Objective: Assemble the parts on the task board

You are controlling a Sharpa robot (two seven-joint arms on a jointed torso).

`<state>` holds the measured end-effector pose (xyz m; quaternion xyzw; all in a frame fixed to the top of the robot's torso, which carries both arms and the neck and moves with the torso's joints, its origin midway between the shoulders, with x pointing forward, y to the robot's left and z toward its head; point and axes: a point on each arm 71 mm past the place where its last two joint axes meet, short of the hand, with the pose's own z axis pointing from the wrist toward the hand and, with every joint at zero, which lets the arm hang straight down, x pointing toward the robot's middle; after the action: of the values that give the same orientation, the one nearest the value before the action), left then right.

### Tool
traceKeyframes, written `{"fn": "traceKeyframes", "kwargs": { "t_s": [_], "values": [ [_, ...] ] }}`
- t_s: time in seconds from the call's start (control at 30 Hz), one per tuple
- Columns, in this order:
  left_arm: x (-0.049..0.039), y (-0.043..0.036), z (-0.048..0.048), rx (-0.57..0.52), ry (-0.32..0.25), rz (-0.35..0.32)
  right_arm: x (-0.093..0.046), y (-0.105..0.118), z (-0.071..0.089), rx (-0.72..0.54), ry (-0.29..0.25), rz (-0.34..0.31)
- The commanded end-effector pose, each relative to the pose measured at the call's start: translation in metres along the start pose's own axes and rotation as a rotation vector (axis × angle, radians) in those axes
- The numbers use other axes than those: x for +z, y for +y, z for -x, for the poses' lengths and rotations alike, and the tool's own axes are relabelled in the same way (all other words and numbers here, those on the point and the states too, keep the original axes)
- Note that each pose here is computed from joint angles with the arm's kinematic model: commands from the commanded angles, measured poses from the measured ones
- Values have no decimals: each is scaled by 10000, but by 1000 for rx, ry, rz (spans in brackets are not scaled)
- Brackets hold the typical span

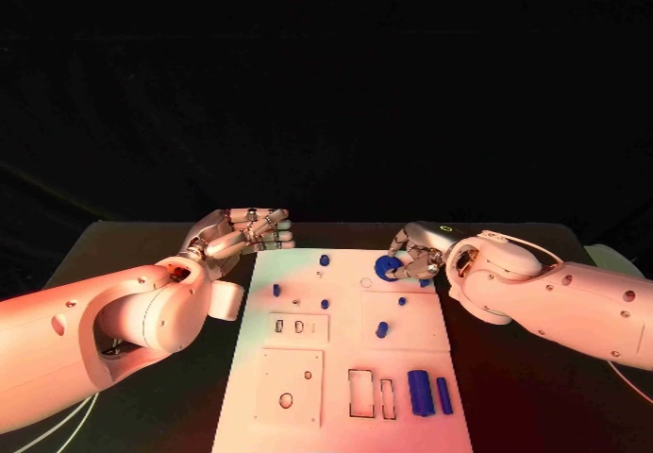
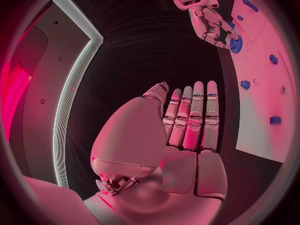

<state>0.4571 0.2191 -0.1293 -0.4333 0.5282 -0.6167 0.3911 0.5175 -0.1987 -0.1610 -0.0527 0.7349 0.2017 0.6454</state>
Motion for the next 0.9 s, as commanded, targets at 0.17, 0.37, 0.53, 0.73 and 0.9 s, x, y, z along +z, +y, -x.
{"fn": "traceKeyframes", "kwargs": {
  "t_s": [0.17,0.37,0.53,0.73,0.9],
  "values": [
    [5,-9,-28,-10,24,-3,6,10,-95,-43,51,-2],
    [3,-8,-23,-10,23,-1,1,0,-110,-47,41,-3],
    [4,-8,-22,-10,24,-1,-9,17,-91,-44,-1,10],
    [5,-7,-20,-10,23,0,-27,65,-45,-35,-77,40],
    [4,-6,-17,-10,22,2,-68,158,-11,-43,-124,76]
  ]
}}
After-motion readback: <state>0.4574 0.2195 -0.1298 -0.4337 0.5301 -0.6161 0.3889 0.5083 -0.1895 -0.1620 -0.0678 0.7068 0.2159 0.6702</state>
